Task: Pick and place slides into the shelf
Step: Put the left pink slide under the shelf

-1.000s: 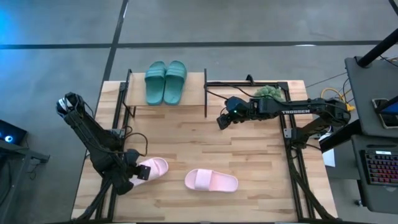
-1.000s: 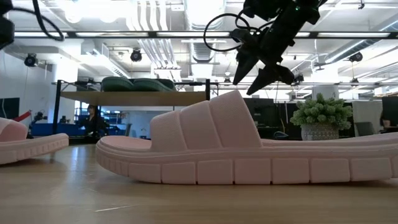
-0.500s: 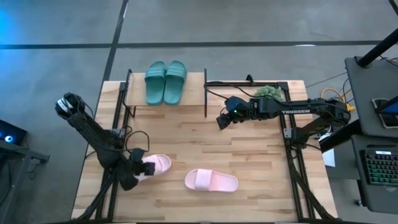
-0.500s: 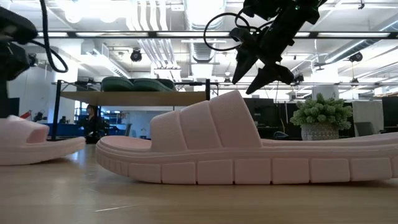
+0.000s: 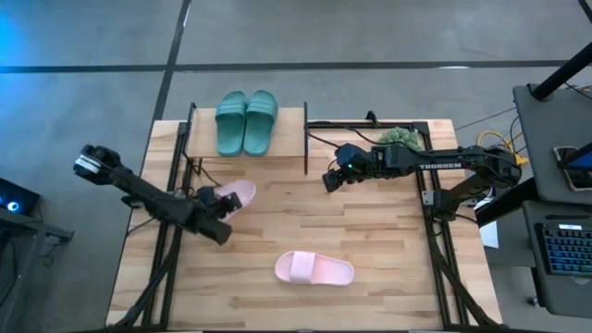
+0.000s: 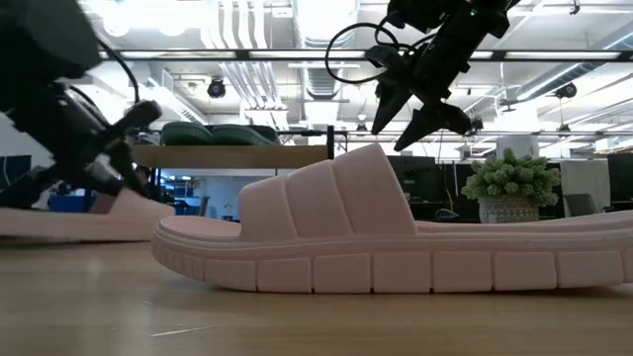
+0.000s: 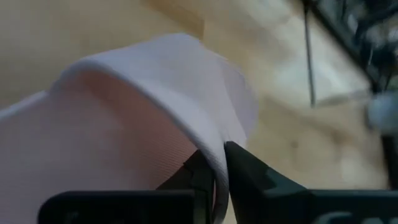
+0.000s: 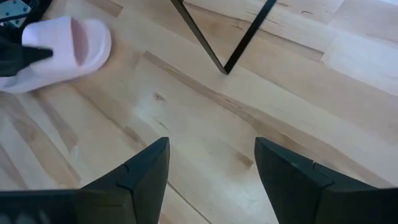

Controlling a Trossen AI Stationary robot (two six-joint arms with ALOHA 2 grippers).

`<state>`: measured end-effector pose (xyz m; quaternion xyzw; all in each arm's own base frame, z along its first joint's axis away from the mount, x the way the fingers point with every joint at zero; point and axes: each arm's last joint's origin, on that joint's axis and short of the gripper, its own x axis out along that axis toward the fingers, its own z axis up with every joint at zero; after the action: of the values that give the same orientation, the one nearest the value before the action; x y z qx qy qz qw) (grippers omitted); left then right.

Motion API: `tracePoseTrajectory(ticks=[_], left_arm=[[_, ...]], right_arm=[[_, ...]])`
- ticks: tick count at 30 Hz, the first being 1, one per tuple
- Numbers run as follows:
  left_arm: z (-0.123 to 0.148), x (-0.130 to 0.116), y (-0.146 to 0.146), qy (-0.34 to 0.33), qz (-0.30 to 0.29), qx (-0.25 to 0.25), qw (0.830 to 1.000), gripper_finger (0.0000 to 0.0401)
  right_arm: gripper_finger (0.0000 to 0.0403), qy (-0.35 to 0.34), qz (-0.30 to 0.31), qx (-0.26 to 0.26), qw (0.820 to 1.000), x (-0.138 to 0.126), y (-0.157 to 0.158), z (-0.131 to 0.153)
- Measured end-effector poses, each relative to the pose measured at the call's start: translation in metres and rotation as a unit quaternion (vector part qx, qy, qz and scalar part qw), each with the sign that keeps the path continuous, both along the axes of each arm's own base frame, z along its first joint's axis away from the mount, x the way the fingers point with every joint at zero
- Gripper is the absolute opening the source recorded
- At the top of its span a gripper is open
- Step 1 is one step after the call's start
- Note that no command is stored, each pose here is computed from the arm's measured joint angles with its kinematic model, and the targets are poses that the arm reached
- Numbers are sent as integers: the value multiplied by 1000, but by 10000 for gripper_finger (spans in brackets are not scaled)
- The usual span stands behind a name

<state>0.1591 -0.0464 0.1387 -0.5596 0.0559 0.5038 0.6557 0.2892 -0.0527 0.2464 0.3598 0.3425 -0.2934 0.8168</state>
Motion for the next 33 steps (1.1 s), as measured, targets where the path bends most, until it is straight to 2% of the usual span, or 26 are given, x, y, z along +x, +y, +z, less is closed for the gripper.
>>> tracePoseTrajectory(ticks=[3,6,11,18,21,27,33], left_arm=[[6,6,3,-44,19,-4,999,29],[16,10,2,-85,11,-18,996,42],[26,7,0,-49,-72,-35,996,70],[21,-2,5,-14,-65,-20,998,120],[19,-2,4,0,-82,-42,996,154],[18,-3,-1,54,-179,-85,979,216],[39,-1,-5,61,-304,-70,948,230]], right_arm=[[227,-1,1,1,1000,0,0,1],[226,-2,1,0,1000,-1,0,1],[226,0,-3,-11,1000,-1,-1,1],[226,3,1,-19,1000,0,-1,1],[226,3,1,-19,1000,0,-1,1],[226,3,0,-17,1000,0,-1,1],[226,3,1,-18,1000,0,-1,1]])
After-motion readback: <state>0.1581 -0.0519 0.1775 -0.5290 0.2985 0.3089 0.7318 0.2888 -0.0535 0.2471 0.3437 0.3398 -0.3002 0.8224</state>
